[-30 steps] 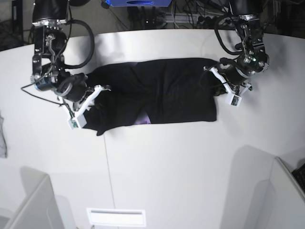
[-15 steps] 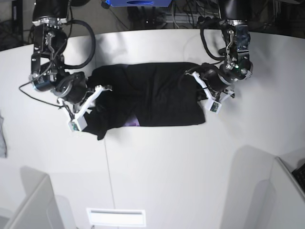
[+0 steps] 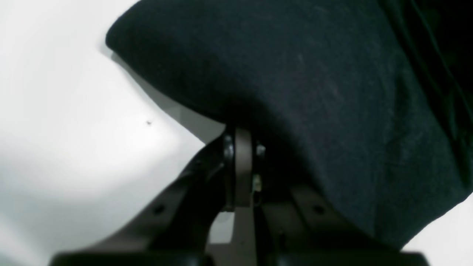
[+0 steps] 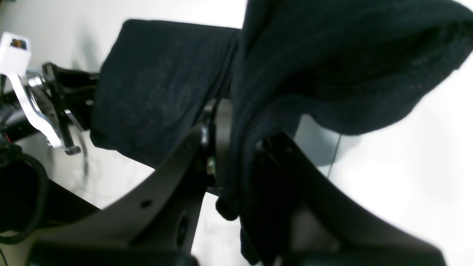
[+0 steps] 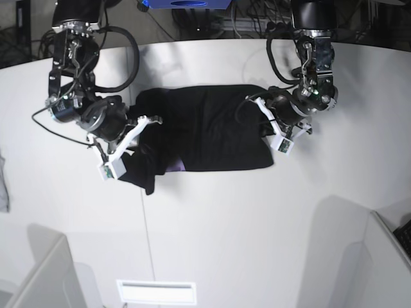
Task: Fold the T-shirt properly
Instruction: 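Grasp both ends of the folded shirt and push them together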
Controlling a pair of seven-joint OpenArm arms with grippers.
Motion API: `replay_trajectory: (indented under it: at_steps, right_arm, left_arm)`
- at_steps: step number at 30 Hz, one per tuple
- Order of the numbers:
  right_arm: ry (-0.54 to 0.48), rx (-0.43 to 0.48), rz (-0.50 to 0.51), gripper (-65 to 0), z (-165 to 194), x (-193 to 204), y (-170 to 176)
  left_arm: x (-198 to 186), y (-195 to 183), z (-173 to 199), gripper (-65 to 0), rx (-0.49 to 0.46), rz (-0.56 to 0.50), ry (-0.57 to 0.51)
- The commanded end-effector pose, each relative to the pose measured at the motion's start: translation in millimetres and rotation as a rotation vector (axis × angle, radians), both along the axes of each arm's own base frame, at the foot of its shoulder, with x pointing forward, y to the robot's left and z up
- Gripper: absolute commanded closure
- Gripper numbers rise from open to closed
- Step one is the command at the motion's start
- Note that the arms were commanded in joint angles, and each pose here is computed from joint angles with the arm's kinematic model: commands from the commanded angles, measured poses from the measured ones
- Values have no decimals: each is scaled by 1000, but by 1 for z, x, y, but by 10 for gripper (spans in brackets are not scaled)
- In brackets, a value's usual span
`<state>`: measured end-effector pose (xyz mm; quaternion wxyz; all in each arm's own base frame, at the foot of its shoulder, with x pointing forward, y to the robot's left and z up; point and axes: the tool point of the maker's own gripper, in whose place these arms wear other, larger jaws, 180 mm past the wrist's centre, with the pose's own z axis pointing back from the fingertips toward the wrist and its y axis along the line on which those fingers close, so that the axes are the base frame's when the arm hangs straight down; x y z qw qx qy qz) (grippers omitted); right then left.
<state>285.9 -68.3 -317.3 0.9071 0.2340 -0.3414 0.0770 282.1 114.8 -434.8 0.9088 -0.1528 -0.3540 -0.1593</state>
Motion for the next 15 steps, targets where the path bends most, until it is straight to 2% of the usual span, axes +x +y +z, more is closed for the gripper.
replay_trajectory:
  at_steps: [1,7,12,15]
  right_arm:
    - [-58,23,-1,0,15,8,4]
    - [-58,72,-4,0,19,8,18]
    - [-58,102,-6,0,21,8,27]
    - [-67,113,40,0,24,6,43]
  left_arm:
    - [-5,4,-5,0,42,-15,33]
    - [-9,-14,-6,0,39,-73,39]
    - [-10,-14,-8,0,40,-76,44]
    - [-11,-15,-9,0,39,-79,47]
